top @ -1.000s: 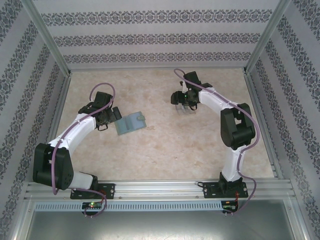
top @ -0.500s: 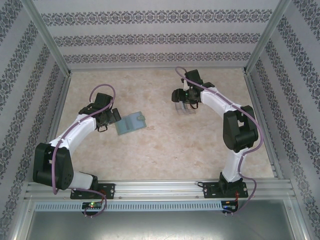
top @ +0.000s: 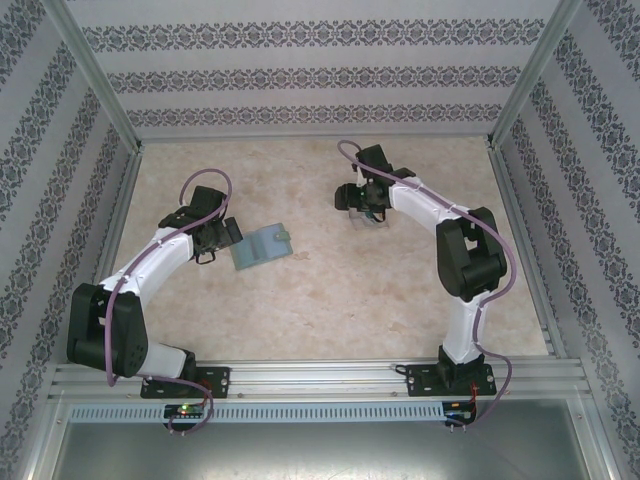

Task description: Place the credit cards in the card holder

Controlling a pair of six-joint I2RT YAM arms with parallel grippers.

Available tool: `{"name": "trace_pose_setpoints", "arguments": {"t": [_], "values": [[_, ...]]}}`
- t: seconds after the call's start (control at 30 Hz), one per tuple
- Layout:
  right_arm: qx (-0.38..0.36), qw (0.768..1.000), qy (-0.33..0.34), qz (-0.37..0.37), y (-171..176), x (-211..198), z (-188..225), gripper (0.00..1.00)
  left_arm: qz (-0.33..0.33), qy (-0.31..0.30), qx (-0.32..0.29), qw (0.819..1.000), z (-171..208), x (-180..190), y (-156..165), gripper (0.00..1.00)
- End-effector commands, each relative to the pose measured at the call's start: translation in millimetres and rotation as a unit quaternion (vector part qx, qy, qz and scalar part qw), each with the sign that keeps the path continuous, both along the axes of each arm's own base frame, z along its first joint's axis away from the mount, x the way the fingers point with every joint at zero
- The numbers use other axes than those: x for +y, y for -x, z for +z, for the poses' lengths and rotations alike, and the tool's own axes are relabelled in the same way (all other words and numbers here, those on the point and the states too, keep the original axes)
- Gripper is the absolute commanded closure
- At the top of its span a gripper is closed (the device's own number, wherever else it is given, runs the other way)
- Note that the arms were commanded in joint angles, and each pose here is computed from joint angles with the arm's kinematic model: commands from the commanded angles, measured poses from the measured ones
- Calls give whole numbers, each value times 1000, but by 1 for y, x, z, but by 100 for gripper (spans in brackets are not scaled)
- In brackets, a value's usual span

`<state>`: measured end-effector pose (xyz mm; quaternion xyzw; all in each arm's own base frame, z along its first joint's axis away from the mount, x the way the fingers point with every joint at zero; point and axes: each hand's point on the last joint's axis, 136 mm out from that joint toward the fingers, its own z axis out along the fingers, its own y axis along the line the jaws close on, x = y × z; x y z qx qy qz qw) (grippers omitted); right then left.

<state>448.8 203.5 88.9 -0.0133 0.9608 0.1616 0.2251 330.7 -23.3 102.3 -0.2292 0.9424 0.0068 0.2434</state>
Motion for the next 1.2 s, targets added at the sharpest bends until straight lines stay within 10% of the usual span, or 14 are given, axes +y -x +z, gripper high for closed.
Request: {"name": "trace_pose_setpoints", "arguments": {"t": [0.0,0.33,0.83,1.17], "values": [[14,1000,20,-2,8,-3,-6,31,8,-14,8,1000,-3,8,4,1],[-32,999,22,-9,3,-14,33,27,7,-8,5,1000,-2,5,2,1],[31,999,28,-19,2,-13,-30,24,3,-12,4,1000,0,6,0,1],[-8,1000,-5,11,3,0,1,38,3,-14,8,1000,-4,6,-2,1]]}}
